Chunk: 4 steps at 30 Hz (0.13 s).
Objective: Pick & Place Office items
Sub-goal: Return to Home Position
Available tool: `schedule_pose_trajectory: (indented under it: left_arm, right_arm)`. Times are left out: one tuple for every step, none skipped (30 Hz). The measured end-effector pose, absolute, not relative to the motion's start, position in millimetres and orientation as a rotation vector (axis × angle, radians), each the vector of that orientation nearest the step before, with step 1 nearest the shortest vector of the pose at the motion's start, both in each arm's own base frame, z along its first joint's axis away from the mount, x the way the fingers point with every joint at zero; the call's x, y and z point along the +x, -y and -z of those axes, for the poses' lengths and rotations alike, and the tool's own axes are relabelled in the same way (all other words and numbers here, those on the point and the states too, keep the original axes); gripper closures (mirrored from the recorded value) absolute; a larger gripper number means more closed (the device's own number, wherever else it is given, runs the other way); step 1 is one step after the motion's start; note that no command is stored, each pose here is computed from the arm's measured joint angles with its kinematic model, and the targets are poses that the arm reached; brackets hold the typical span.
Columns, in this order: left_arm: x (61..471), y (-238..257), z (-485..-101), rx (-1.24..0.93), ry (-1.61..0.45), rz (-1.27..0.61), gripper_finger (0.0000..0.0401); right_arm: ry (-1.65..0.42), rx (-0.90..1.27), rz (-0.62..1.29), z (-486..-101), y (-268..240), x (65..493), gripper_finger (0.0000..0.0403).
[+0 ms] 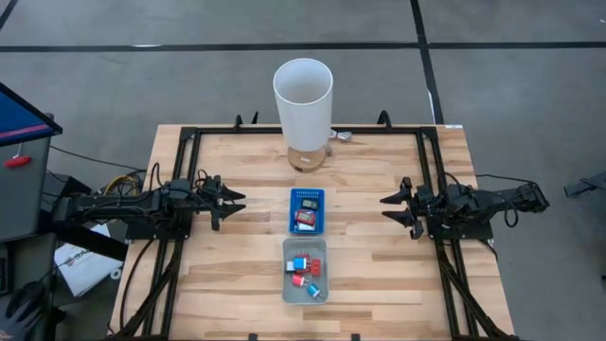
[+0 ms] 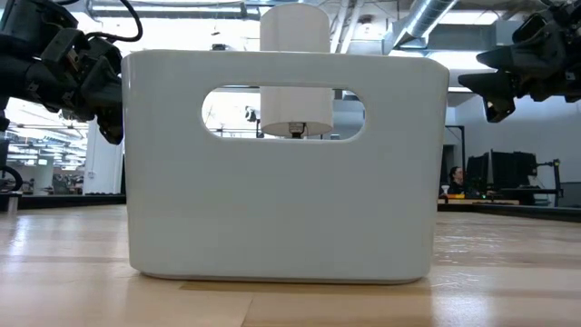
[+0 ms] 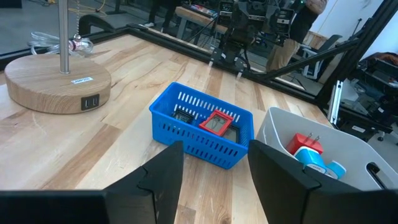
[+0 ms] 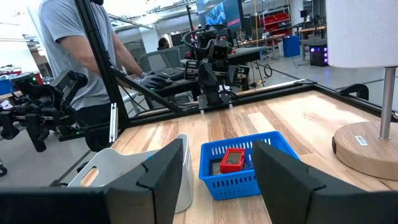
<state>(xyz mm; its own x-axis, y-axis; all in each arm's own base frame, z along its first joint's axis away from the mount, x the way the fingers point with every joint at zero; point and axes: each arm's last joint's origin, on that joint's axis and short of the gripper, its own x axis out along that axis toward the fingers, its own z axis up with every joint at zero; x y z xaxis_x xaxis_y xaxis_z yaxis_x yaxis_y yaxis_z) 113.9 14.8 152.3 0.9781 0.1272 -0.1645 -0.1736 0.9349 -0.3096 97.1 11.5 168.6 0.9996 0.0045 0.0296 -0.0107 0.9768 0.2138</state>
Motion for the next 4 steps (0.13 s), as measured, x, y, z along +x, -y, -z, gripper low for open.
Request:
schedule_pose_trajectory:
  left_arm:
    - [113.9,-14.8,-152.2,-0.329,-0.144,-0.154,0.0225]
    - [113.9,-14.8,-152.2,-0.329,-0.144,-0.155,0.0225]
    - [113.9,-14.8,-152.3,-0.329,-0.143,-0.154,0.0225]
    - [113.9,-14.8,-152.2,-0.329,-0.143,-0.155,0.0225]
  right_arm:
    - [0.029,0.216,-0.007,-168.6,-11.5,97.1,0.0218]
    - [0.029,0.216,-0.008,-168.6,-11.5,97.1,0.0218]
    - [0.029,0.216,-0.008,-168.6,-11.5,97.1,0.0218]
    - [0.029,0.216,-0.008,-168.6,-11.5,97.1,0.0218]
